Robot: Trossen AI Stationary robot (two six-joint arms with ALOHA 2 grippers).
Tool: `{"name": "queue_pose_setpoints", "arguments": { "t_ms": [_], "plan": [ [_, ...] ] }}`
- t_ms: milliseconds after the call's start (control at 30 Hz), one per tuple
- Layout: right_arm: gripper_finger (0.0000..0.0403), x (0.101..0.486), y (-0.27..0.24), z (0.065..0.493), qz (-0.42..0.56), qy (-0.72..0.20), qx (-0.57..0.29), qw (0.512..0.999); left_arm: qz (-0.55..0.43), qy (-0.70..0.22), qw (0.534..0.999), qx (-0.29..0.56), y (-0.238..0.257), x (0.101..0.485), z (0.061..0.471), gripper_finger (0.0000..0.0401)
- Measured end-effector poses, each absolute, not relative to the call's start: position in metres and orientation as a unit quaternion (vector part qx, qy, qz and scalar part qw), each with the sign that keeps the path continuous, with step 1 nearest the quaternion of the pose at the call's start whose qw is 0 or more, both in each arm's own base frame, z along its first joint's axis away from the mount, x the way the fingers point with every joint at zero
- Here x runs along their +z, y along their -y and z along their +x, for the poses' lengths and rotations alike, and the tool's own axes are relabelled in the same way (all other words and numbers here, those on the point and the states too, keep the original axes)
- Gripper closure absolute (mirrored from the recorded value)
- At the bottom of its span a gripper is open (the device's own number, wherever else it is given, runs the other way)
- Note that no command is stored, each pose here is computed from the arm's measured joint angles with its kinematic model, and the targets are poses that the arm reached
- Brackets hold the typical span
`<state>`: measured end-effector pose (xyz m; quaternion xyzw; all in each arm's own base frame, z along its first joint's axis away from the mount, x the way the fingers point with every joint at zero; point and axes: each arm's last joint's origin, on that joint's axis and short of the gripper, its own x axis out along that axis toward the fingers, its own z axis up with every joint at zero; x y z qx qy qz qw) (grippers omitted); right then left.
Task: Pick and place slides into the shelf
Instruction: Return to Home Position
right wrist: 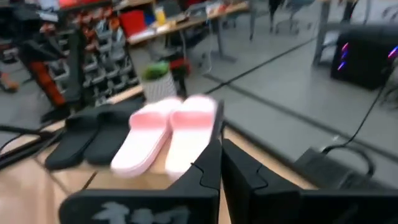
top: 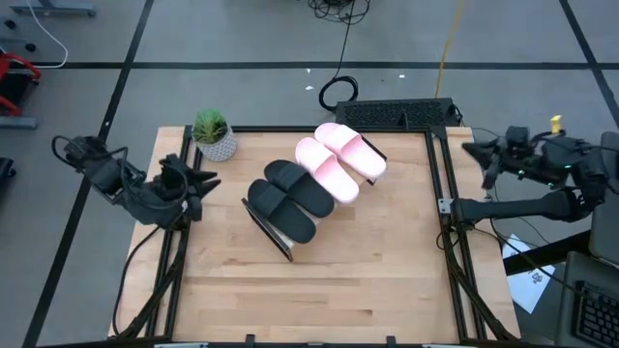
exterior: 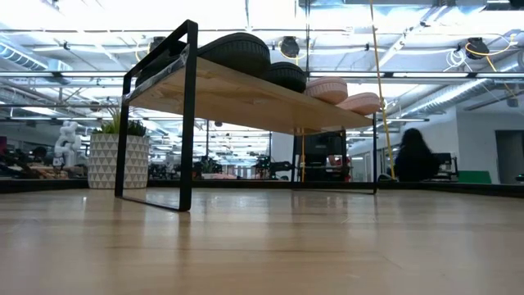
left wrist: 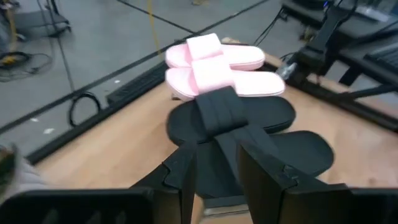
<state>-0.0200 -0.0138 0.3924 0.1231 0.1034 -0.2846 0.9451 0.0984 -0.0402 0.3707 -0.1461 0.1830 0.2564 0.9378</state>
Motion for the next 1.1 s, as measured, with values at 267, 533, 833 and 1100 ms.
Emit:
{"name": "queue_pose_setpoints", "arguments": {
  "t_ms": [267, 533, 833, 1100],
  "plan": [
    [0.0403, 0.334, 0.014, 0.024, 0.163, -0.205, -0.289, 0.921, -0.173, -0.166, 0.942, 0.235, 0.043, 0.338, 0.091, 0.0288],
    [0.0403, 0.297, 0.012, 0.066, 0.183, -0.182, -0.230, 0.938, -0.187, -0.176, 0.943, 0.212, 0.044, 0.332, 0.087, 0.0288],
    [0.0403, 0.276, 0.006, 0.082, 0.128, -0.190, -0.108, 0.968, -0.225, -0.178, 0.935, 0.208, 0.045, 0.332, 0.087, 0.0288],
    [0.0403, 0.281, 0.005, 0.056, 0.129, -0.132, -0.100, 0.978, -0.095, -0.214, 0.957, 0.170, 0.048, 0.329, 0.085, 0.0288]
  ]
}}
